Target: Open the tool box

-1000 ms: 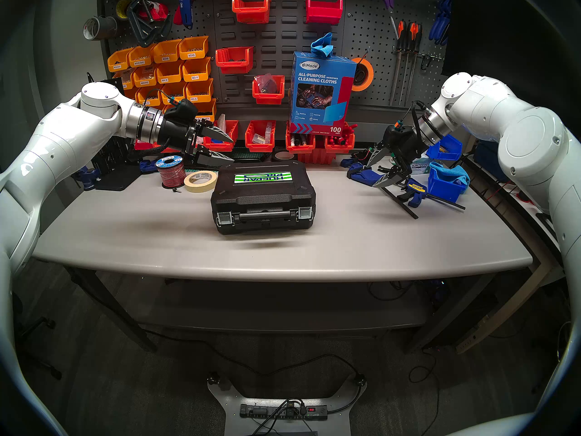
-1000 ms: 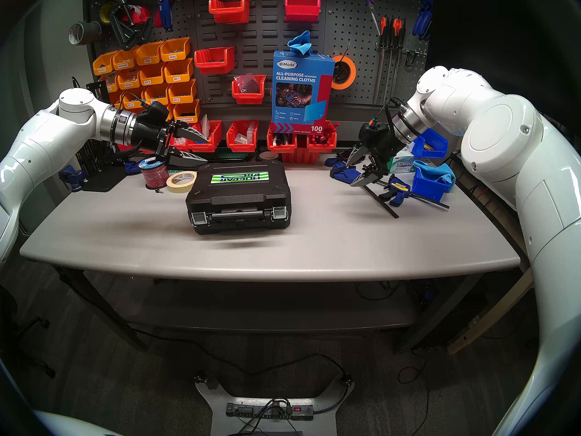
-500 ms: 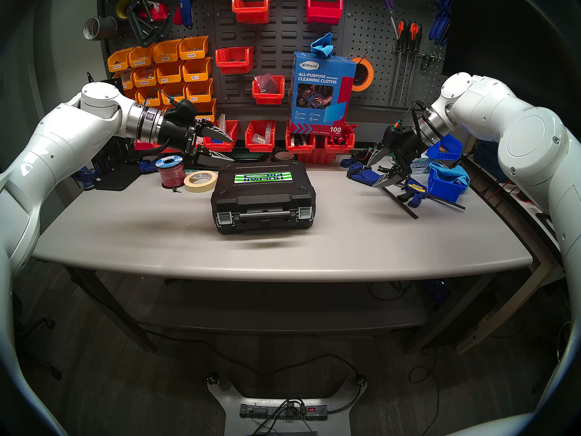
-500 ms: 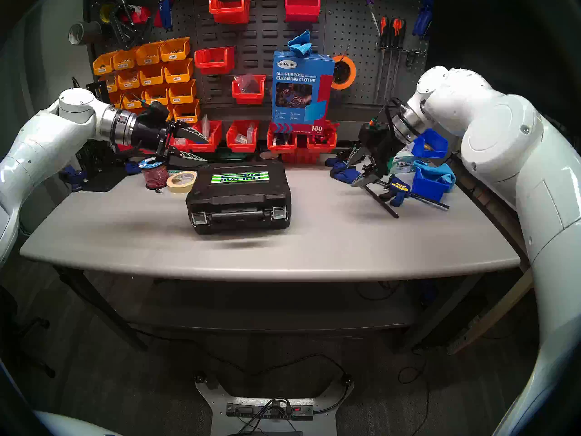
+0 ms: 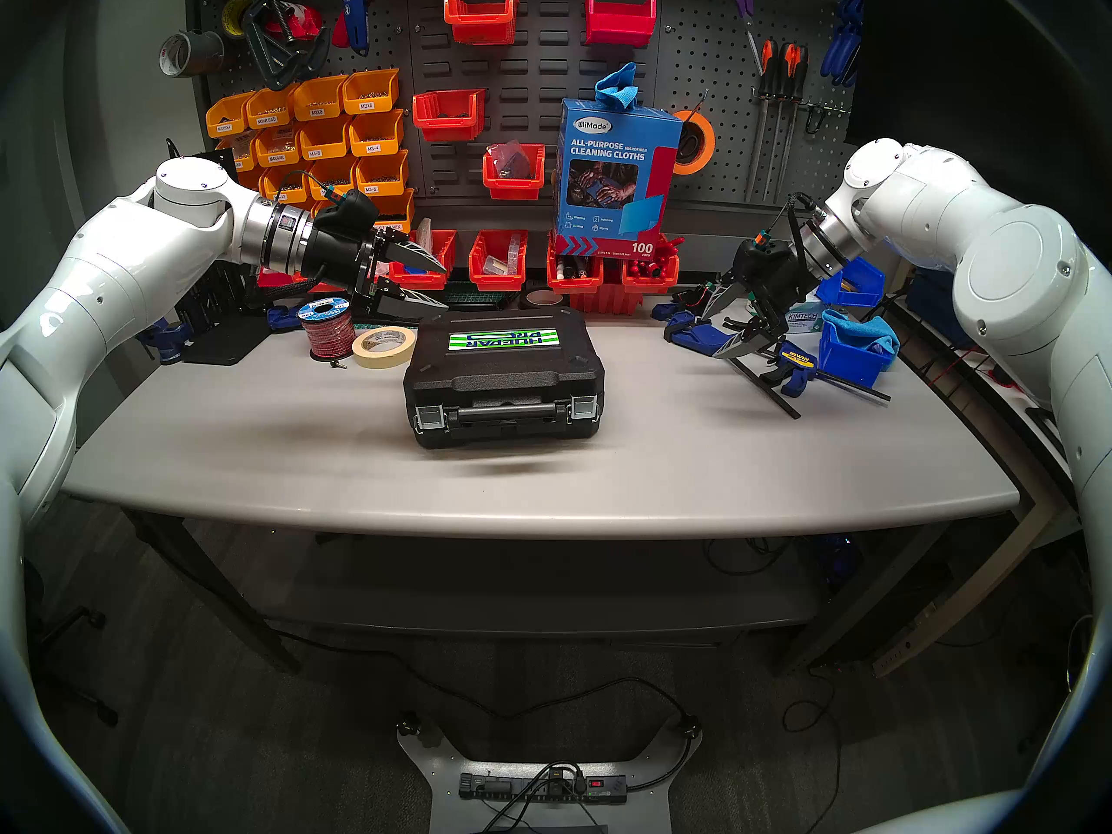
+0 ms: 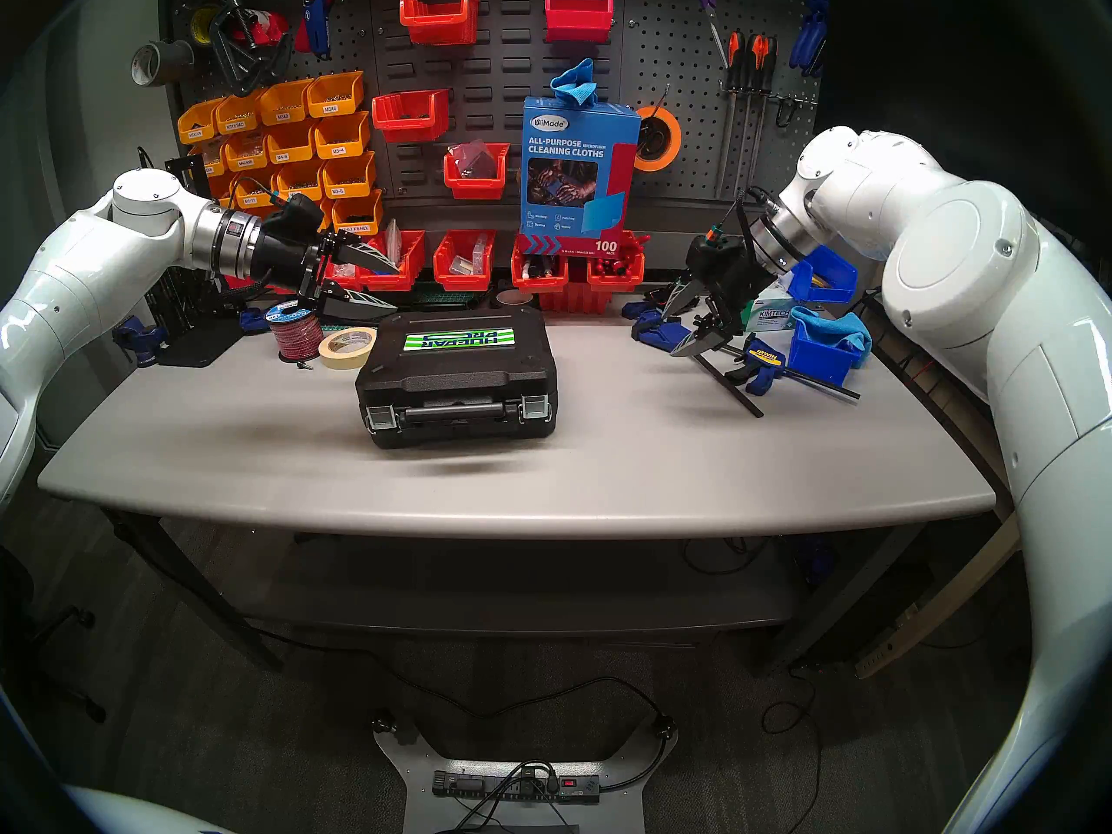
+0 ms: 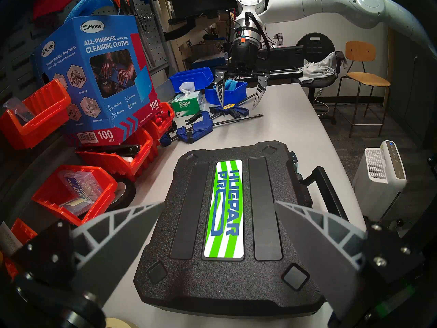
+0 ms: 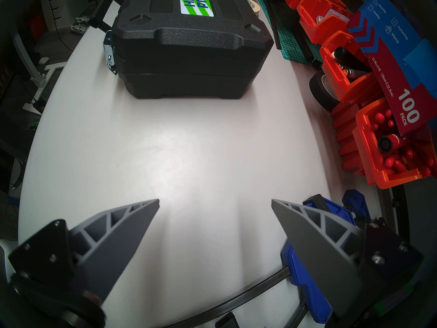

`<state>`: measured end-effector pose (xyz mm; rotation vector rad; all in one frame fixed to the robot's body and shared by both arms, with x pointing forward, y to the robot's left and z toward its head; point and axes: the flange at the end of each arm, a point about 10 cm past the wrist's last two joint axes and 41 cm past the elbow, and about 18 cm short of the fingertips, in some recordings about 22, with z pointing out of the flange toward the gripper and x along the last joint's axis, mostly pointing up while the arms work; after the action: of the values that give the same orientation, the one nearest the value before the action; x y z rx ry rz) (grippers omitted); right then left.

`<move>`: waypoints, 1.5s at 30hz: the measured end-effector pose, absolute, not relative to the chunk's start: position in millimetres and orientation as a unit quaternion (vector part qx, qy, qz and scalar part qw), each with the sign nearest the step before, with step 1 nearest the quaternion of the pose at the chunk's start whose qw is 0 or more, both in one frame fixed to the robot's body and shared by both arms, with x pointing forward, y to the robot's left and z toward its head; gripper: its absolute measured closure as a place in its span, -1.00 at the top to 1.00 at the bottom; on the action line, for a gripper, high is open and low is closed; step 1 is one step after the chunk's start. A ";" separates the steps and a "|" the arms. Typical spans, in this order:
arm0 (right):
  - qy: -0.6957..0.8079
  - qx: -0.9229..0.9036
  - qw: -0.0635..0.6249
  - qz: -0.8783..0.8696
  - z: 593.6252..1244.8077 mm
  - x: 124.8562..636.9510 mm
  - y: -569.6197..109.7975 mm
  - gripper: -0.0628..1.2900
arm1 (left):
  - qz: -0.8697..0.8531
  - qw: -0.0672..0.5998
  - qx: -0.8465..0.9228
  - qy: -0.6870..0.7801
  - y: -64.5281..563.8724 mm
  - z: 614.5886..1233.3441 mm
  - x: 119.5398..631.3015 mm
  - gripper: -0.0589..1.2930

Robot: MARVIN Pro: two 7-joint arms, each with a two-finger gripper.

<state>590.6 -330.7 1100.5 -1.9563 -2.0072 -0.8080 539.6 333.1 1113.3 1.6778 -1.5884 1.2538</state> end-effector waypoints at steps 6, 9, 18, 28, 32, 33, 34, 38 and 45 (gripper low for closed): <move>-0.689 -0.655 0.112 -0.290 1098.4 590.9 -333.6 0.92 | 0.461 0.254 0.617 -0.585 333.2 1113.3 539.6 0.94; -0.693 -0.646 0.105 -0.302 1092.3 591.9 -337.7 0.92 | 0.461 0.254 0.617 -0.585 333.1 1113.3 539.6 0.94; -0.696 -0.625 0.077 -0.345 1087.6 601.0 -334.5 0.92 | 0.461 0.254 0.617 -0.585 333.0 1113.2 539.5 0.94; -0.709 -0.597 0.093 -0.363 1103.2 610.4 -287.1 0.92 | 0.461 0.254 0.617 -0.585 332.8 1112.9 539.5 0.94; -0.717 -0.586 0.098 -0.366 1111.0 612.6 -267.9 0.92 | 0.461 0.254 0.617 -0.585 332.8 1112.9 539.5 0.94; -0.718 -0.584 0.099 -0.366 1112.4 613.0 -264.5 0.92 | 0.461 0.254 0.617 -0.585 332.8 1112.9 539.5 0.94; -0.720 -0.580 0.100 -0.367 1114.7 613.5 -258.7 0.92 | 0.461 0.254 0.617 -0.585 332.8 1112.8 539.5 0.94; -0.725 -0.570 0.104 -0.372 1121.3 615.1 -241.5 0.92 | 0.461 0.254 0.617 -0.585 332.7 1112.8 539.4 0.95; -0.729 -0.555 0.112 -0.385 1128.6 618.2 -208.9 0.92 | 0.461 0.254 0.617 -0.585 332.7 1112.6 539.4 0.95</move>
<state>618.2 -208.9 1128.6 -1.6282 -2.1419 -1.1293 539.4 332.7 1112.6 1.6765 -1.5897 1.2520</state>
